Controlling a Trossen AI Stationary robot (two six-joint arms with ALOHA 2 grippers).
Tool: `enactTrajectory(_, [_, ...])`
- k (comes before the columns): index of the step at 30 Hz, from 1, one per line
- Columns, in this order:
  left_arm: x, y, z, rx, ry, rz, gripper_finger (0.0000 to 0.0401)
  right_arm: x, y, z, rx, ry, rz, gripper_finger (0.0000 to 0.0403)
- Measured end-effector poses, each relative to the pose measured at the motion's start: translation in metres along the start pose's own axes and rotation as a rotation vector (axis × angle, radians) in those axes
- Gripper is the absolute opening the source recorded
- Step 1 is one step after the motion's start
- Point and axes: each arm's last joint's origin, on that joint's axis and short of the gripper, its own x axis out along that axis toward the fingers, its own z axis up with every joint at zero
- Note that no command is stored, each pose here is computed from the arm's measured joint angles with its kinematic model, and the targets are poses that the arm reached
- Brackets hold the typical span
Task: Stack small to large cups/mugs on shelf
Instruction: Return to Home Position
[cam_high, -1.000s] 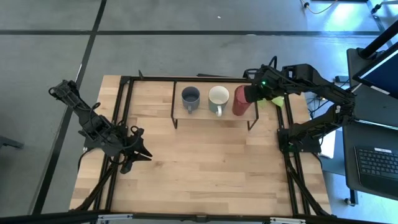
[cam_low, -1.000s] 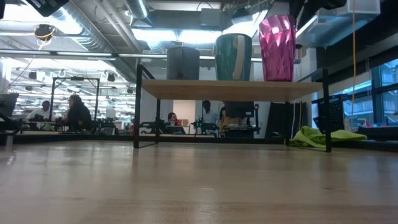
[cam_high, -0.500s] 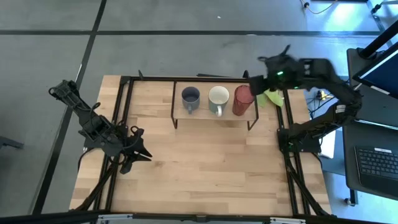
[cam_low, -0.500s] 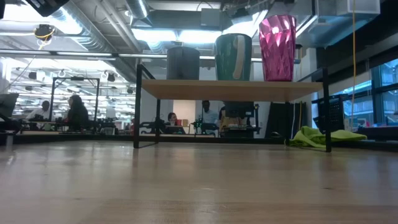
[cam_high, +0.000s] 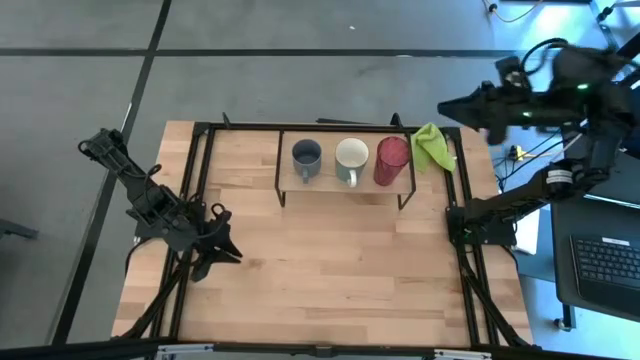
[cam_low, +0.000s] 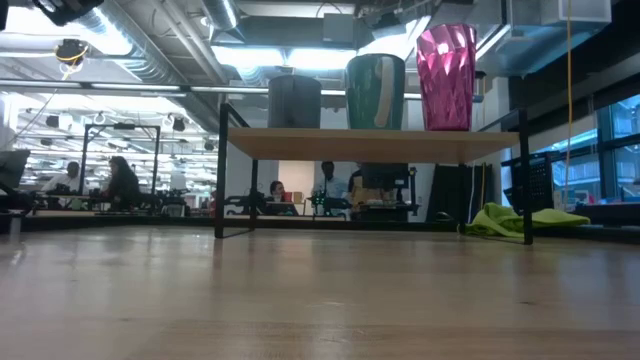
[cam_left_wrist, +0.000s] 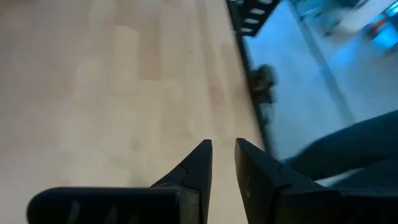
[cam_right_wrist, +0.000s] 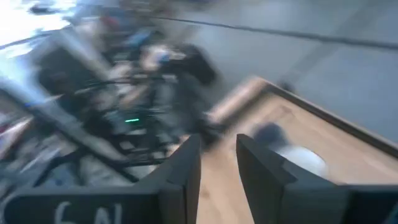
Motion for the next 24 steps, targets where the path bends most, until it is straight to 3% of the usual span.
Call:
enactTrajectory(3, [0.0,-0.005,0.005,-0.072,-0.033,-0.068,0.0064,-0.008,0.009,0.003,-0.113,-0.03,0.177,0.0104])
enactTrajectory(6, [-0.005,-0.011,0.016,-0.016,-0.164,-0.135,0.0064,-0.015,0.013,0.005,-0.217,-0.055,0.268,0.0104])
enactTrajectory(10, [-0.023,-0.012,0.035,0.071,-0.373,-0.216,0.0064,-0.029,0.013,0.0,-0.332,-0.044,0.318,0.0104])
enactTrajectory(15, [-0.048,0.005,0.04,0.047,-0.476,-0.206,0.0064,-0.035,0.005,-0.016,-0.391,-0.02,0.327,0.0104])
enactTrajectory(19, [-0.055,0.014,0.031,0.047,-0.55,-0.239,0.0064,-0.029,-0.005,-0.037,-0.404,-0.029,0.378,0.0104])
enactTrajectory(24, [-0.048,0.025,0.006,0.041,-0.666,-0.376,0.0064,-0.027,-0.029,-0.075,-0.386,-0.086,0.448,0.0104])
